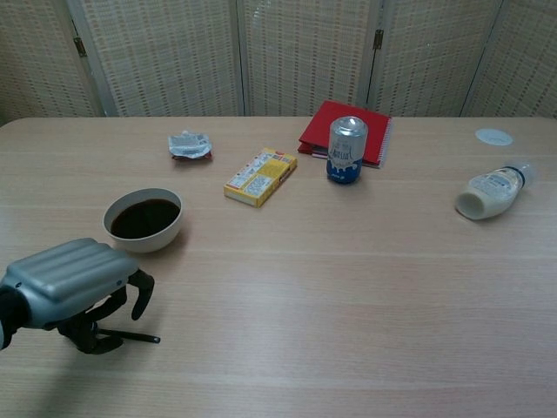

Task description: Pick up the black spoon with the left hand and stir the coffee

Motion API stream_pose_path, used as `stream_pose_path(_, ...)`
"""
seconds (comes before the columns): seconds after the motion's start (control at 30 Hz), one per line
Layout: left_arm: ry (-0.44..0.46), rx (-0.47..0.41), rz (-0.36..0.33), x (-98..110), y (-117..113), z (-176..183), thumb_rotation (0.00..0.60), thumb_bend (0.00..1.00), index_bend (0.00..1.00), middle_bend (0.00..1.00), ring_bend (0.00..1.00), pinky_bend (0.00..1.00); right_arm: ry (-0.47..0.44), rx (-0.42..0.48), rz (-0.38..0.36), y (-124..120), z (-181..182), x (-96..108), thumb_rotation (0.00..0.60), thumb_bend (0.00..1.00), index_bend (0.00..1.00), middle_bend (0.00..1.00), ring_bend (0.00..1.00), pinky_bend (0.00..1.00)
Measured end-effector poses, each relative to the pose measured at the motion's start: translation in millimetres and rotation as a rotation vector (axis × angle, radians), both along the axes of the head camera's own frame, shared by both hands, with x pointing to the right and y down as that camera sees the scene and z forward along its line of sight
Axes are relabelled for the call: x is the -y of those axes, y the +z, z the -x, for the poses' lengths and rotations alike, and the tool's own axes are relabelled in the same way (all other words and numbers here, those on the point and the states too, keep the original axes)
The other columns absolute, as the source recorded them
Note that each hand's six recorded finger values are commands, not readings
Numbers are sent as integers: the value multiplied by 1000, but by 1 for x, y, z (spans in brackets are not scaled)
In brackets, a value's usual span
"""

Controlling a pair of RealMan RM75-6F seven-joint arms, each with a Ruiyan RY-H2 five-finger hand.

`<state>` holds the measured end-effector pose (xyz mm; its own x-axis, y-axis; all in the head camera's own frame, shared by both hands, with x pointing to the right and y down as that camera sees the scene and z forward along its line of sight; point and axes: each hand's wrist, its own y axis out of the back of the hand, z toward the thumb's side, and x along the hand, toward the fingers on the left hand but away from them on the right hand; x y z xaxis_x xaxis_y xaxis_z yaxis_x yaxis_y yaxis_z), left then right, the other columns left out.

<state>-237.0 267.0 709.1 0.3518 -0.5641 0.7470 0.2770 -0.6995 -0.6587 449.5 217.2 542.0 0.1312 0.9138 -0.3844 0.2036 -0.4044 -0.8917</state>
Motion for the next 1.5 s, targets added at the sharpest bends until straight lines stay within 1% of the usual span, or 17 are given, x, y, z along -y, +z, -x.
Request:
stream_pose_path(0.2, 10, 48, -1, 0, 4, -3, 600, 359, 521, 890, 886, 1000, 6, 0, -1, -1, -2, -1, 600, 133, 0, 94, 144, 79)
stream_pose_path(0.6, 30, 123, -9, -2, 5, -7, 600, 370, 532, 890, 886, 1000, 12, 0, 2, 0, -4, -1, 600, 133, 0, 94, 144, 79)
stream_pose_path(0.77, 44, 133, -6, -5, 5, -11, 600, 379, 544, 890, 887, 1000, 16, -2, 3, 0, -6, -2, 600, 133, 0, 94, 144, 78)
stream_pose_path(1.1, 73, 160, -23, -5, 6, -18, 600, 383, 537, 891, 887, 1000, 21, -3, 4, 1, -8, -3, 600, 134, 0, 94, 144, 79)
stream_pose_path(1.5, 80, 192, -6, -6, 11, -21, 600, 385, 540, 891, 887, 1000, 29, -2, 2, 1, -11, -4, 600, 133, 0, 94, 145, 79)
